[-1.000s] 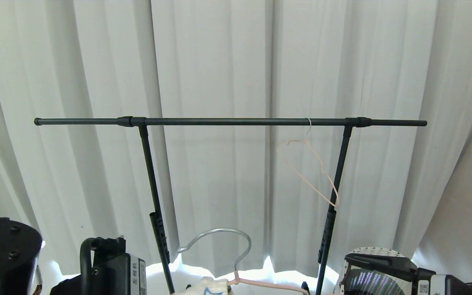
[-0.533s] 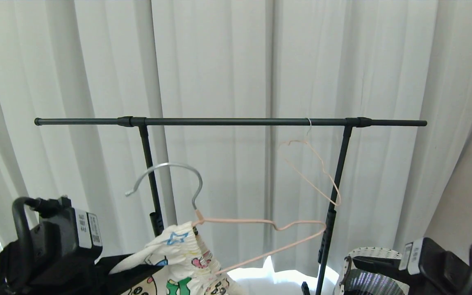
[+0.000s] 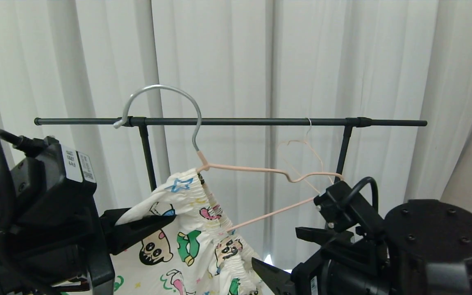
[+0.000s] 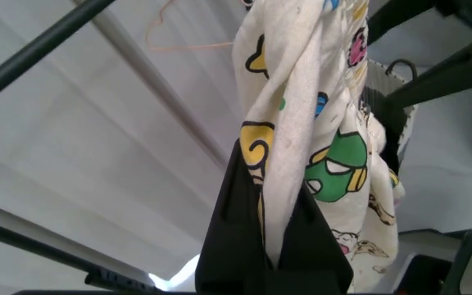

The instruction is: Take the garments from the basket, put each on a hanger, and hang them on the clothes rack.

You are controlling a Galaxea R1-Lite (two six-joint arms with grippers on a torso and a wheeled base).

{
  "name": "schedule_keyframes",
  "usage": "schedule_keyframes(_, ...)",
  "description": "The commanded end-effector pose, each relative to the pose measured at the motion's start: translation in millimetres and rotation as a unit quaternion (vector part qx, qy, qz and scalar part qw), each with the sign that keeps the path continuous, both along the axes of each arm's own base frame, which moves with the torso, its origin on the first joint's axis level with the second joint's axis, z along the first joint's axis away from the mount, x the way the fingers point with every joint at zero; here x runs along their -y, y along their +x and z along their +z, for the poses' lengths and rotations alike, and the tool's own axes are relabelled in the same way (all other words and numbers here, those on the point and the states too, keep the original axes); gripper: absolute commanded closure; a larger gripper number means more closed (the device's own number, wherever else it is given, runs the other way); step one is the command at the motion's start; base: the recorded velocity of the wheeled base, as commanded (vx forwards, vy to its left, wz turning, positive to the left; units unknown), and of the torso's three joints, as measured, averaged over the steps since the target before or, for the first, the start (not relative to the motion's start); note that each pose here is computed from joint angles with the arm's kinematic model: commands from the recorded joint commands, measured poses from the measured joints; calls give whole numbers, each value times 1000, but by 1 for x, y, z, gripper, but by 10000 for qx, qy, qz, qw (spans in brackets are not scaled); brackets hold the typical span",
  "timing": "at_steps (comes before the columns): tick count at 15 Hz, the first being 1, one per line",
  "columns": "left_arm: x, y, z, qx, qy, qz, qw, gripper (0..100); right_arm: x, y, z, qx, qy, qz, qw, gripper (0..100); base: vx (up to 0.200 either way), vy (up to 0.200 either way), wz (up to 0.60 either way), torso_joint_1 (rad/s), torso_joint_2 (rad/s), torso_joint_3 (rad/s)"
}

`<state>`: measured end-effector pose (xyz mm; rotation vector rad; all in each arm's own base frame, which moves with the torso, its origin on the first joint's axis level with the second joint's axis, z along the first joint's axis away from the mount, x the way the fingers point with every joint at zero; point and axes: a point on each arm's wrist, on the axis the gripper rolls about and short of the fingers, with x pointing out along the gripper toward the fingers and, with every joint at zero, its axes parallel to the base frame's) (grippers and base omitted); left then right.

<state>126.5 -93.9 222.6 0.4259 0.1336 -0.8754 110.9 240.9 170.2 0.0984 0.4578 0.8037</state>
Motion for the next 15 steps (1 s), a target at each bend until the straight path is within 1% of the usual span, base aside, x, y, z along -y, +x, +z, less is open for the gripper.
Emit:
schedule_keyframes(1,1,1,3,48,-32,-6,10000,100,-18,7,-18,-62,-191,-10,9998,0,0,0,0,0,0,0)
schedule_keyframes(4,1,1,10,131,-98,-3,9999,100,-23,7,-26,-75,-319,-64,9994,0,0,0,0,0,0,0)
schedule_keyframes(6,1,2,17,189,-226,16,9996,100,-25,10,-34,1,-507,-402,9979,0,0,0,0,0,0,0)
schedule_keyframes(7,2,2,20,167,-316,39,9994,100,-24,10,-35,8,-535,-436,9976,0,0,0,0,0,0,0)
schedule_keyframes(9,1,2,23,182,-362,53,9992,100,-23,14,-36,16,-559,-522,9971,0,0,0,0,0,0,0)
schedule_keyframes(12,-2,1,20,175,-335,214,9991,100,-15,25,-36,65,-613,-859,9944,0,0,0,0,0,0,0)
schedule_keyframes(15,-4,1,12,121,-196,495,9985,100,1,41,-35,155,-699,-1319,9887,0,0,0,0,0,0,0)
